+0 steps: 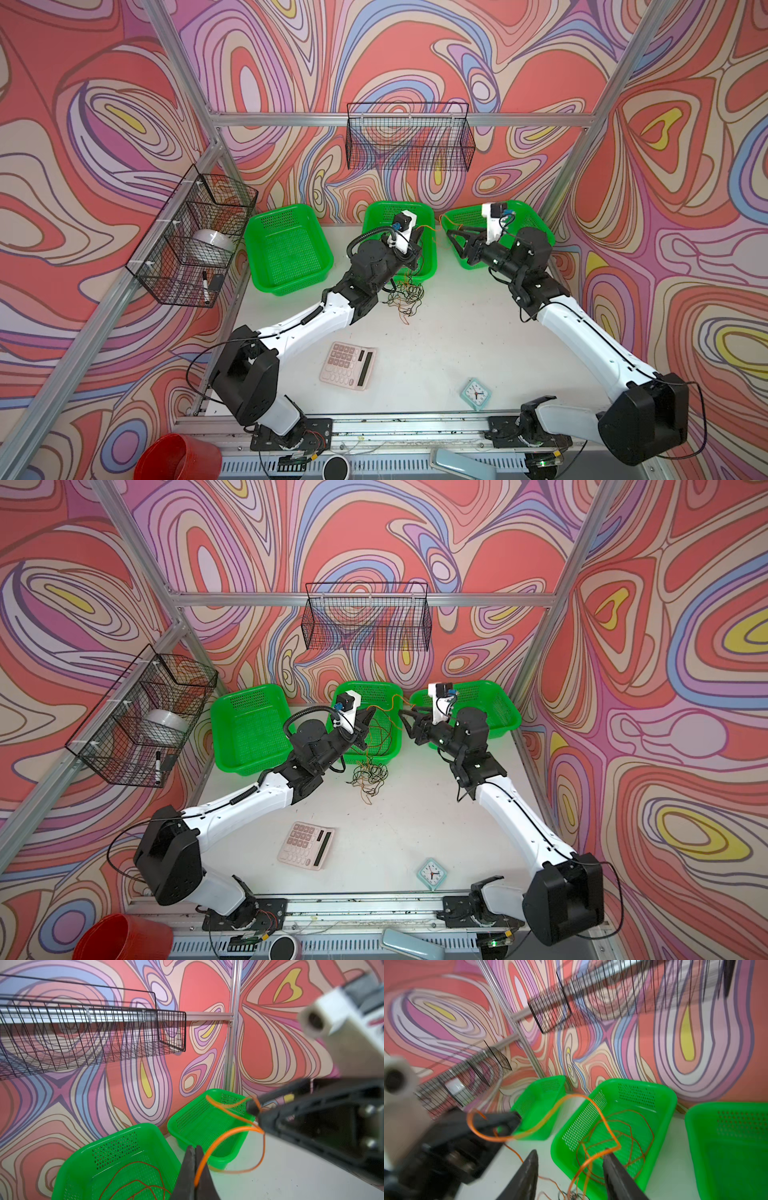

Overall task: Untangle and sort cables by color
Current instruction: Untie the cable.

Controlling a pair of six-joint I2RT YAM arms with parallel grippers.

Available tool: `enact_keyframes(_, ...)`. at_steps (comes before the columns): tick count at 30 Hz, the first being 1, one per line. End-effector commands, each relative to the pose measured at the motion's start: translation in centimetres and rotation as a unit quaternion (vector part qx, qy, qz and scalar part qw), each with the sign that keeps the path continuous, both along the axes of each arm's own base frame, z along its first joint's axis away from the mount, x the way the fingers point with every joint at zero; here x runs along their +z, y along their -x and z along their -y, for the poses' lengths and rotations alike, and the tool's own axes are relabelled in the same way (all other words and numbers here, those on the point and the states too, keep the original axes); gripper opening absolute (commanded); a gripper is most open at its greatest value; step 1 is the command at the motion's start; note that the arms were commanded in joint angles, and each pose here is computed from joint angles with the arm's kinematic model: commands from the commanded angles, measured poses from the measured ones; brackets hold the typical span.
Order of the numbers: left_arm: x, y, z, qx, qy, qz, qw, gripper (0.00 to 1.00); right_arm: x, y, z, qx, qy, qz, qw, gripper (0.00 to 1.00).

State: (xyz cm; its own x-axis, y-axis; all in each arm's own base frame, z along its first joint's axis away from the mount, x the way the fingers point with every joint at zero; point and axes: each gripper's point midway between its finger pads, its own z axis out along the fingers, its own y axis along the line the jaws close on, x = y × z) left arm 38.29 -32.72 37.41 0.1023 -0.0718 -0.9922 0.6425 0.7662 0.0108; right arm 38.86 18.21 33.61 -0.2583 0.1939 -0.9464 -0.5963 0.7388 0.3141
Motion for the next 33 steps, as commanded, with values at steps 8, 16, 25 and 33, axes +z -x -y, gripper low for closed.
enact_keyframes(8, 5.0, 2.1, 0.3, -0.006, -0.003, 0.053, 0.999, 0.00, -7.2, 0.1, -0.2, 0.016, 0.055, 0.009, 0.998, 0.64)
enact_keyframes(16, 6.6, 3.6, 1.5, -0.029, -0.002, 0.070, 0.997, 0.00, -8.6, 0.3, -3.6, 0.117, 0.014, -0.017, 0.993, 0.64)
enact_keyframes(25, 8.5, 5.6, 3.8, -0.062, -0.022, 0.095, 0.993, 0.00, -10.7, 1.3, -6.5, 0.180, -0.015, -0.054, 0.982, 0.58)
enact_keyframes(33, 10.1, 5.6, 3.9, -0.059, -0.024, 0.107, 0.992, 0.00, -12.0, 1.8, -6.1, 0.167, -0.040, -0.082, 0.982, 0.59)
